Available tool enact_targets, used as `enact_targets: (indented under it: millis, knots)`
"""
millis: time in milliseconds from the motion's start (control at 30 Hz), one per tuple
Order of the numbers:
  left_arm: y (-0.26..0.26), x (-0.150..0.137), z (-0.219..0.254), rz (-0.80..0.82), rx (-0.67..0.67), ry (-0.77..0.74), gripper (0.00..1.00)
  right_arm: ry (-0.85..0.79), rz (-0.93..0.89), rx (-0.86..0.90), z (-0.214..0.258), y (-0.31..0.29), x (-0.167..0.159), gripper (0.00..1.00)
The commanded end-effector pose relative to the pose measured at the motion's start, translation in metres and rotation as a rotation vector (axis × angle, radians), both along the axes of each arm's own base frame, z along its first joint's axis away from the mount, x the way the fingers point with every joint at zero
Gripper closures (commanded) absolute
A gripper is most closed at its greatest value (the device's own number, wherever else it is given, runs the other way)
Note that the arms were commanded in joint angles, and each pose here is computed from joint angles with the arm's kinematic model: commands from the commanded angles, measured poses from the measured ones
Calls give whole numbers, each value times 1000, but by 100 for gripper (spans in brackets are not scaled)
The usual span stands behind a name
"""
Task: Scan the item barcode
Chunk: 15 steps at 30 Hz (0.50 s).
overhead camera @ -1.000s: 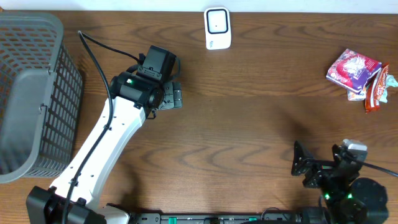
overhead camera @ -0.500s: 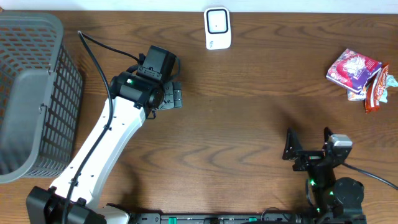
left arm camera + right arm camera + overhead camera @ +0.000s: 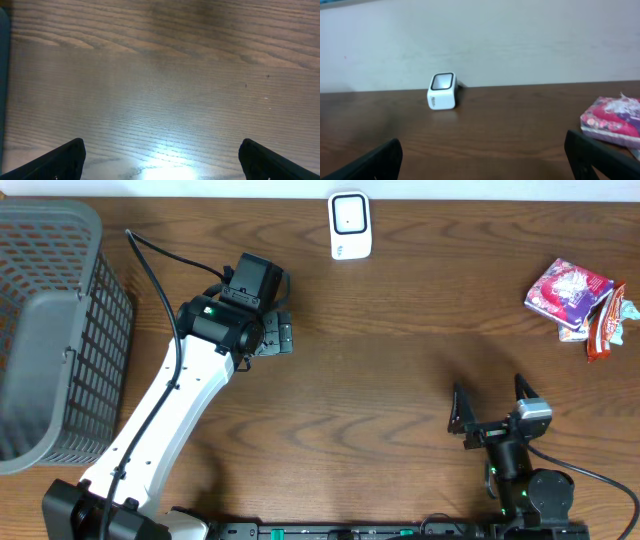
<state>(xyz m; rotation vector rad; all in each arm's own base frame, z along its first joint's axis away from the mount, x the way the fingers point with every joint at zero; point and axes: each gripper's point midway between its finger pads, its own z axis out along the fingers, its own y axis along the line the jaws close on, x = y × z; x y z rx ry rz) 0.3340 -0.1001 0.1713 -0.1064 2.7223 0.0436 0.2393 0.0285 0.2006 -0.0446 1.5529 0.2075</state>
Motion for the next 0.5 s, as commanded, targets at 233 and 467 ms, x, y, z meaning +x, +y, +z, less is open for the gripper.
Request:
enact_targets:
  millis: [233,467]
  knots:
    - [5,-1,1,0,22,-6,2,-22,13,-36,-17,2,5,1]
    - [5,-1,1,0,23,-6,2,42,7,-37,-32,1,5,1]
